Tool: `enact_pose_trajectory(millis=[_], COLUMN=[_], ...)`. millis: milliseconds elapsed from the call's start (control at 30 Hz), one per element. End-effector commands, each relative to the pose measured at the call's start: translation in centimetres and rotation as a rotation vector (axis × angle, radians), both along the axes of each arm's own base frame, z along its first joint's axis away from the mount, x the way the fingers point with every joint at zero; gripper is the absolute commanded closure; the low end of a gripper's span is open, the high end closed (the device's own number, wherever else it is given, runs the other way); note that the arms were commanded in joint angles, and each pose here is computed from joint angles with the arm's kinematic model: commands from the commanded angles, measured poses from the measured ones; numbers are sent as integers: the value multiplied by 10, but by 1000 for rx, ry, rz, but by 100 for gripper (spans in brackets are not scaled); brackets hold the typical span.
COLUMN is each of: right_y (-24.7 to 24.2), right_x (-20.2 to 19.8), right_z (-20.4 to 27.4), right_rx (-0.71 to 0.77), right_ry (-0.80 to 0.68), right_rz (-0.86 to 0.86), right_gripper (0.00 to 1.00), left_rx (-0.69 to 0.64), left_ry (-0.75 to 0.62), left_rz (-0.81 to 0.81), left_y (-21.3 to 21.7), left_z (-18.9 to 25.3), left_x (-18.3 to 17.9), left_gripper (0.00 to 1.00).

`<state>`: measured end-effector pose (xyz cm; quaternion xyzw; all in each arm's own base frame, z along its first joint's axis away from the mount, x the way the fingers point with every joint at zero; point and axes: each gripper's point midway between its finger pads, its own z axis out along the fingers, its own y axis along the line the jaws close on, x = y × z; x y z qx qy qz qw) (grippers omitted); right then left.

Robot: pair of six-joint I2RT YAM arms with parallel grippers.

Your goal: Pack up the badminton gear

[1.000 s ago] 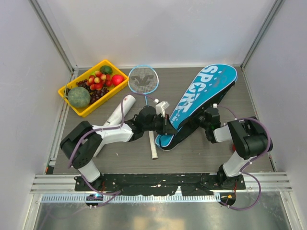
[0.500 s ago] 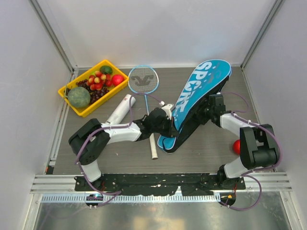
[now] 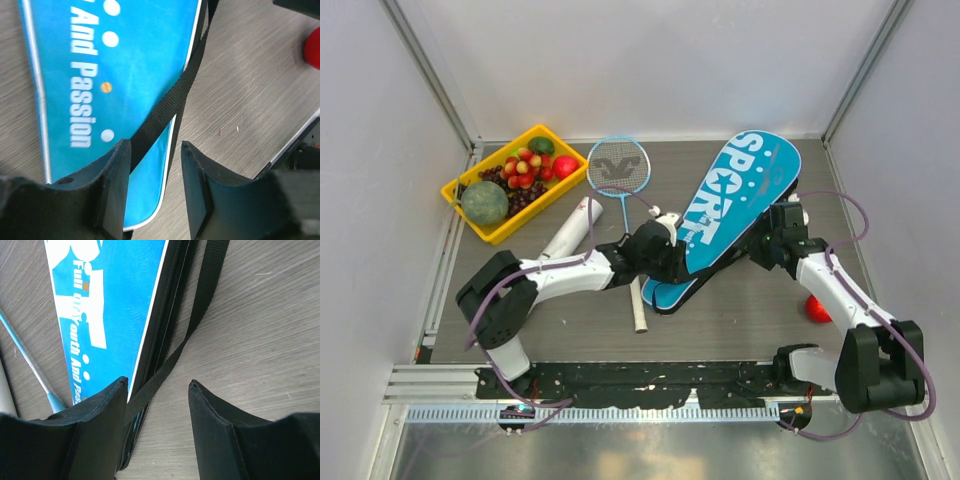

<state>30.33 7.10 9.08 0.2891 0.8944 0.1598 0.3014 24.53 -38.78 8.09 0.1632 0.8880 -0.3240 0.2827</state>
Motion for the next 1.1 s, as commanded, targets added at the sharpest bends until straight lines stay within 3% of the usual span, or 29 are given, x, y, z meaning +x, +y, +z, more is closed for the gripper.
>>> enact_pose_trajectory(millis=[0,233,433,700,1067], right_y=[-15,-8,7,8,3], right_x=[-11,-26,-39,-51,-53], right_z=[13,47,89,115,109], right_rx=[-79,-65,-7,-7,-29], right_ry=[-30,-146,-306,-416,-416], right_rz=[-3,74,165,184,177], right_gripper=[43,43,43,43,43], left_rx=[53,313,404,427,517], left_ry=[-167,-219,-122,4,139], left_rz=[110,322,407,394,422], left_y=[23,92,129,122,126], left_z=[59,62,23,-22,-73], left_x=[26,41,40,38,24], left_gripper=[50,46,46,44,51])
